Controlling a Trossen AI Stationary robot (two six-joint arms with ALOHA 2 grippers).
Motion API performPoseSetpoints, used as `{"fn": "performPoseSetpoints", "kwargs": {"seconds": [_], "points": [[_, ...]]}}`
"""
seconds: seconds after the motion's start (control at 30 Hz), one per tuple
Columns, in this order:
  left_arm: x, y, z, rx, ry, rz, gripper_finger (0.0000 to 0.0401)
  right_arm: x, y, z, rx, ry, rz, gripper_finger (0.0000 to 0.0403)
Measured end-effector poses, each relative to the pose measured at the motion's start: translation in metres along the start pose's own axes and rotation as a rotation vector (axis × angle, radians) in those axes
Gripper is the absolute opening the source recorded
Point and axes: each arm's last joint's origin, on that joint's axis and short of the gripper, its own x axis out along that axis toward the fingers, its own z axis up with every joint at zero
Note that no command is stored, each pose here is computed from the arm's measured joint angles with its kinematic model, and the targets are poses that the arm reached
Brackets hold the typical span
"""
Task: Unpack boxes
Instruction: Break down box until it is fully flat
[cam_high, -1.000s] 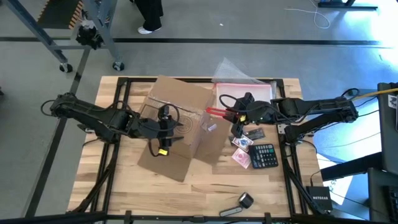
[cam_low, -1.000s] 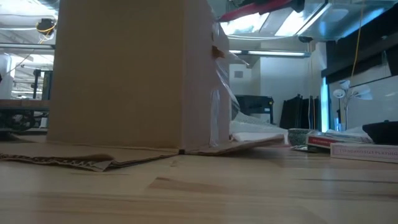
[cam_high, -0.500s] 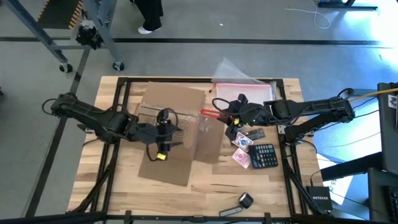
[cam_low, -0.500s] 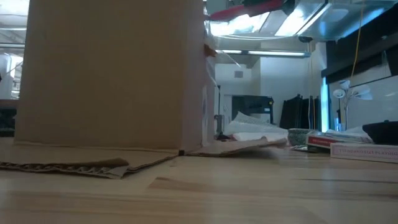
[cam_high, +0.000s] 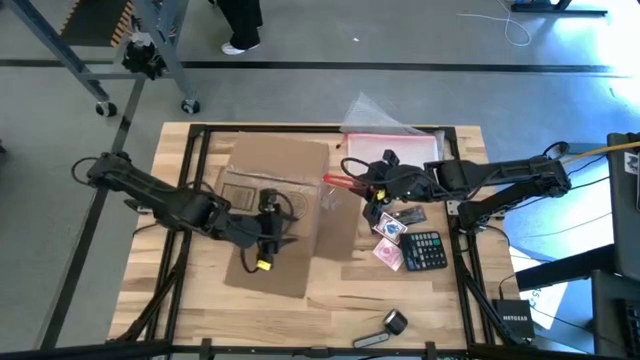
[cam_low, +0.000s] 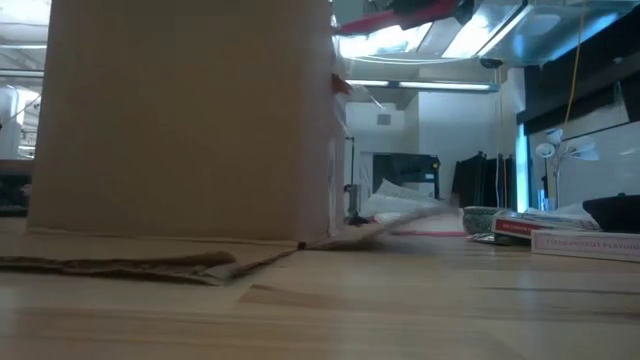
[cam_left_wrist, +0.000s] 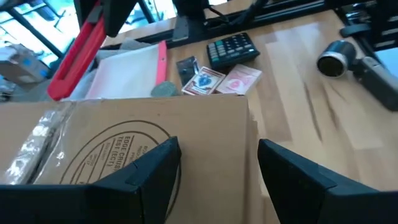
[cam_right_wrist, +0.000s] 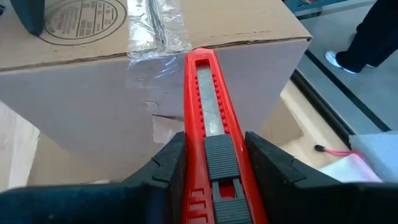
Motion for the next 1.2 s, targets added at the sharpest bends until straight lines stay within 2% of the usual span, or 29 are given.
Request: {"fn": "performPoseSetpoints", "kwargs": {"seconds": [0.2,0.4,0.57,0.67,0.8,0.93,1.03,1.2], "points": [[0.011,0.001,-0.001,0.023,0.025,0.034,0.0219,0.001,0.001,0.0,-0.037,0.006,0.038,0.0132],[0.015,0.007,-0.001,0.0,0.02,0.05,0.0219,0.0,0.005,-0.001,-0.06,0.04,0.17,0.0132],[0.018,0.011,-0.001,-0.01,0.021,0.075,0.0219,-0.001,0.011,-0.001,-0.103,0.057,0.34,0.0131],[0.018,0.011,-0.001,-0.009,0.024,0.075,0.0219,-0.001,0.012,-0.001,-0.111,0.056,0.361,0.0131],[0.013,0.009,0.002,-0.012,0.016,0.066,0.0219,-0.016,0.01,-0.002,-0.097,0.047,0.383,0.0131],[-0.003,0.007,0.012,-0.019,-0.027,0.03,0.0219,-0.033,0.022,-0.005,-0.083,0.025,0.43,0.0131],[-0.017,0.009,0.02,-0.057,-0.082,0.011,0.0219,-0.037,0.038,-0.011,-0.112,0.018,0.404,0.0131],[-0.019,0.016,0.023,-0.205,-0.109,-0.009,0.0219,-0.026,0.07,-0.02,-0.276,-0.064,0.22,0.0131]]}}
